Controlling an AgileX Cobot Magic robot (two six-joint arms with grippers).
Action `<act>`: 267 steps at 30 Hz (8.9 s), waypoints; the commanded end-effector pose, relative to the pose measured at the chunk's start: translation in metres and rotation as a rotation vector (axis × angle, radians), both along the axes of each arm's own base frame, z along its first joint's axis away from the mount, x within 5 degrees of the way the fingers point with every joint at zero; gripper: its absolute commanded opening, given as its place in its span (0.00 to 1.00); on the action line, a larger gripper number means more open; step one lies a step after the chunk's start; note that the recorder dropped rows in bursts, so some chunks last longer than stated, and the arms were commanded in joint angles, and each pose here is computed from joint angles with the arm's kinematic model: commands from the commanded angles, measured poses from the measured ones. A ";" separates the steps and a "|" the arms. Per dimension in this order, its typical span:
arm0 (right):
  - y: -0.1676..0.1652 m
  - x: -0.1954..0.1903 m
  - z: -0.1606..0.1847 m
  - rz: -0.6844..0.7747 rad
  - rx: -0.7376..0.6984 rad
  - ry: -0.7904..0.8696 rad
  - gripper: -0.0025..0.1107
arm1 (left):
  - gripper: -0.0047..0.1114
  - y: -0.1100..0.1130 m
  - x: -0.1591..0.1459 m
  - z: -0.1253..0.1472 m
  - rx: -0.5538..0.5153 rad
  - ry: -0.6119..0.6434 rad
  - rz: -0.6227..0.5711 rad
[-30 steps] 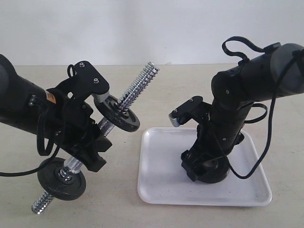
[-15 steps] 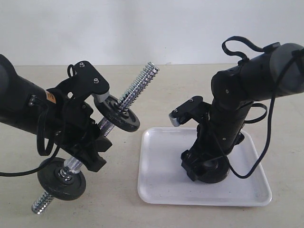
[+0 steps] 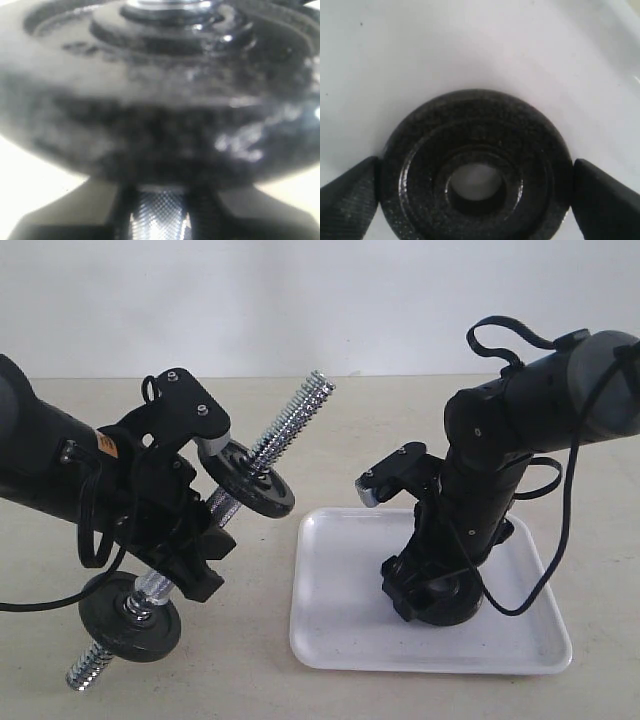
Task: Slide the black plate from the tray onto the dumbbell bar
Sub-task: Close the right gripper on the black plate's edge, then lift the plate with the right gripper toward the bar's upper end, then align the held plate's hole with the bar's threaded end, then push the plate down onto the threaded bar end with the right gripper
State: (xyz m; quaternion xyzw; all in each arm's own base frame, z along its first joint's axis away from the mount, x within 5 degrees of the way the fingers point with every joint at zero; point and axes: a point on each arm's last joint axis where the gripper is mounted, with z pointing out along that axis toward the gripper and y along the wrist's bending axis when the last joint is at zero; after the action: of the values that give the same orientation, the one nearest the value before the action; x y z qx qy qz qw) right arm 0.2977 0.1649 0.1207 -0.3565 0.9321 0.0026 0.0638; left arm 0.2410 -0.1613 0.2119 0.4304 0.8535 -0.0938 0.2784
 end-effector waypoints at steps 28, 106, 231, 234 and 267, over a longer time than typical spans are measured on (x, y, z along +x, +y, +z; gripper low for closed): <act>-0.007 -0.001 0.086 0.078 -0.093 0.018 0.02 | 0.08 -0.001 0.008 0.032 -0.115 -0.163 0.058; -0.043 -0.026 0.269 0.503 0.879 -0.420 0.02 | 0.08 0.000 0.016 0.018 0.044 -0.240 -0.076; 0.000 -0.005 0.205 0.481 1.031 -0.244 0.02 | 0.08 0.001 0.013 0.048 -0.071 -0.367 -0.010; 0.000 -0.003 0.203 0.475 1.008 -0.259 0.02 | 0.08 -0.001 0.012 0.048 -0.072 -0.365 -0.019; 0.006 0.007 0.173 0.439 1.041 -0.097 0.02 | 0.08 -0.002 0.006 0.065 -0.106 -0.456 -0.031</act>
State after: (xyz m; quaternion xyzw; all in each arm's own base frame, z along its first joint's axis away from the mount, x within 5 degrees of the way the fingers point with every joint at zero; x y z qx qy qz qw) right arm 0.3017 0.1668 0.2910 -0.4780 0.7189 0.4338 0.2580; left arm 0.2226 -0.1538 0.2247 0.5131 0.8185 -0.0643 0.2501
